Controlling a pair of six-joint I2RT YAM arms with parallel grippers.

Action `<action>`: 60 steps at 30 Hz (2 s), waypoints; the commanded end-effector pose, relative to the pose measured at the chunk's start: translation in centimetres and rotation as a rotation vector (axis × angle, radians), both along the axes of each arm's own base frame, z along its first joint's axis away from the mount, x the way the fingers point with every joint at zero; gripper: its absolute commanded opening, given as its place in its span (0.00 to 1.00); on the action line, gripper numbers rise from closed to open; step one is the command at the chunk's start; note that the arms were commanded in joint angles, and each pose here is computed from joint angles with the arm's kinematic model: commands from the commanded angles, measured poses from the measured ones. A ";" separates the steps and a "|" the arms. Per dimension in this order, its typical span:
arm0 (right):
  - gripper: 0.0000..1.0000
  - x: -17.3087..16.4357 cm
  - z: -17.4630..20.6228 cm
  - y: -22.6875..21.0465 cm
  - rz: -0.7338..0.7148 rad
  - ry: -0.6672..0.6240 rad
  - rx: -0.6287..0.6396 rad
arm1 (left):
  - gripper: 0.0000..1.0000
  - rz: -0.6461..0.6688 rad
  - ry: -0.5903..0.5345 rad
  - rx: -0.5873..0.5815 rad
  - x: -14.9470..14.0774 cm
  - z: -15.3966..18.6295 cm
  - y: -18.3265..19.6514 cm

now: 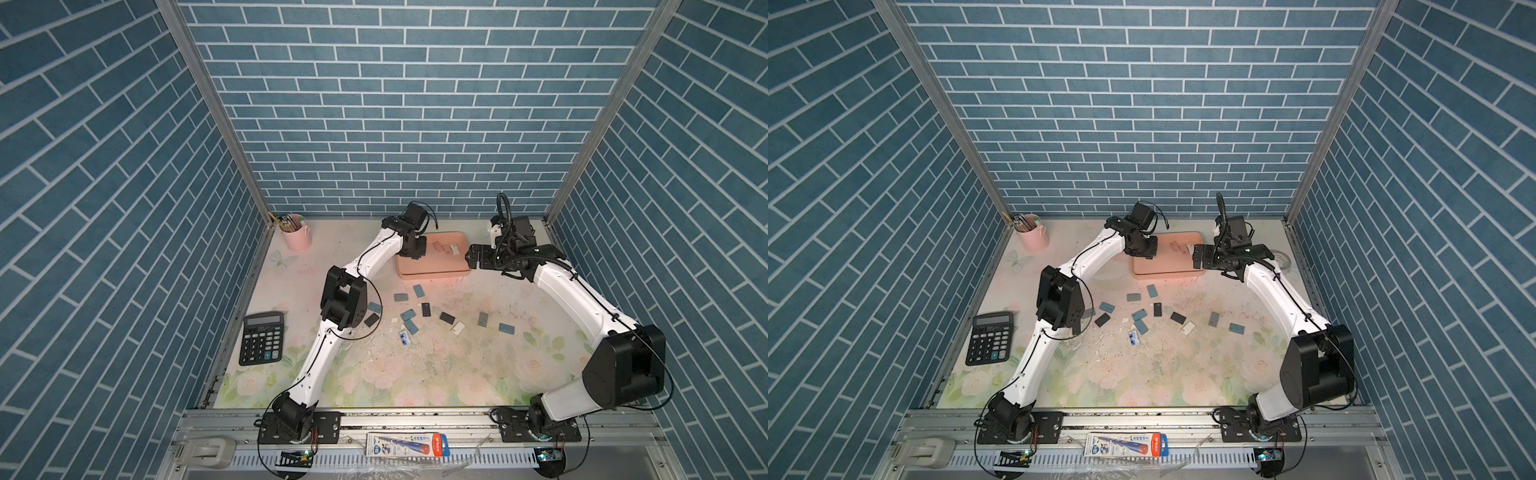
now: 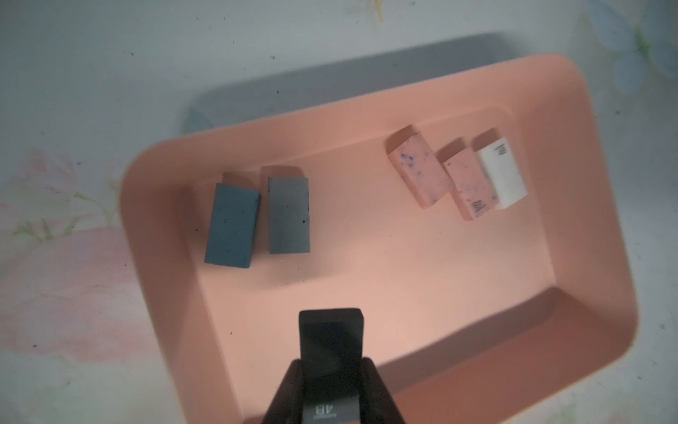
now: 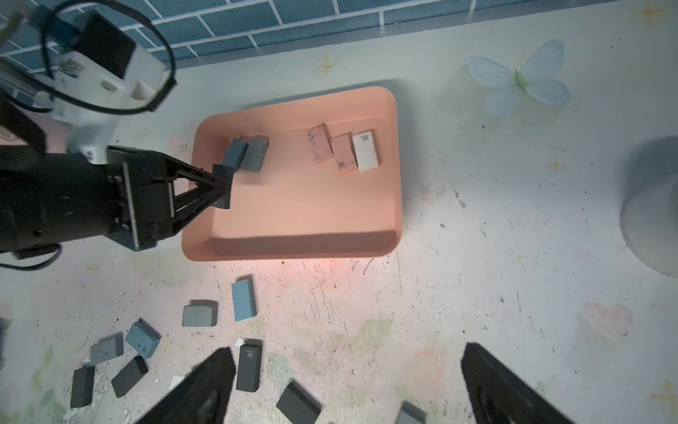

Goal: Put the eraser in the storage box
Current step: Place the eraser at the center of the board.

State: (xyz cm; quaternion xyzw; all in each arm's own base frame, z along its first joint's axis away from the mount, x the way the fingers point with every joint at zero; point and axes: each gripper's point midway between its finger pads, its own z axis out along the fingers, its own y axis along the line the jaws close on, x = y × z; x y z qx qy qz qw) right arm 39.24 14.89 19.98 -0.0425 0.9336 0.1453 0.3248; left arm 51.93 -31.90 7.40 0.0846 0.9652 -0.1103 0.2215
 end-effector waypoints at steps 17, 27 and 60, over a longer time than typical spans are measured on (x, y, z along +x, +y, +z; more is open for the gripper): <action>0.98 0.3 -1.3 0.6 -0.026 0.046 0.054 | 0.27 0.036 0.036 0.154 0.7 -3.9 4.1; 0.98 0.6 -1.4 0.7 -0.028 0.049 0.060 | 0.28 0.034 0.068 0.157 0.8 -5.0 4.9; 0.81 -9.7 -12.1 -6.0 -0.222 0.416 -0.158 | 1.00 -0.081 -0.138 -0.220 -3.8 14.1 -1.2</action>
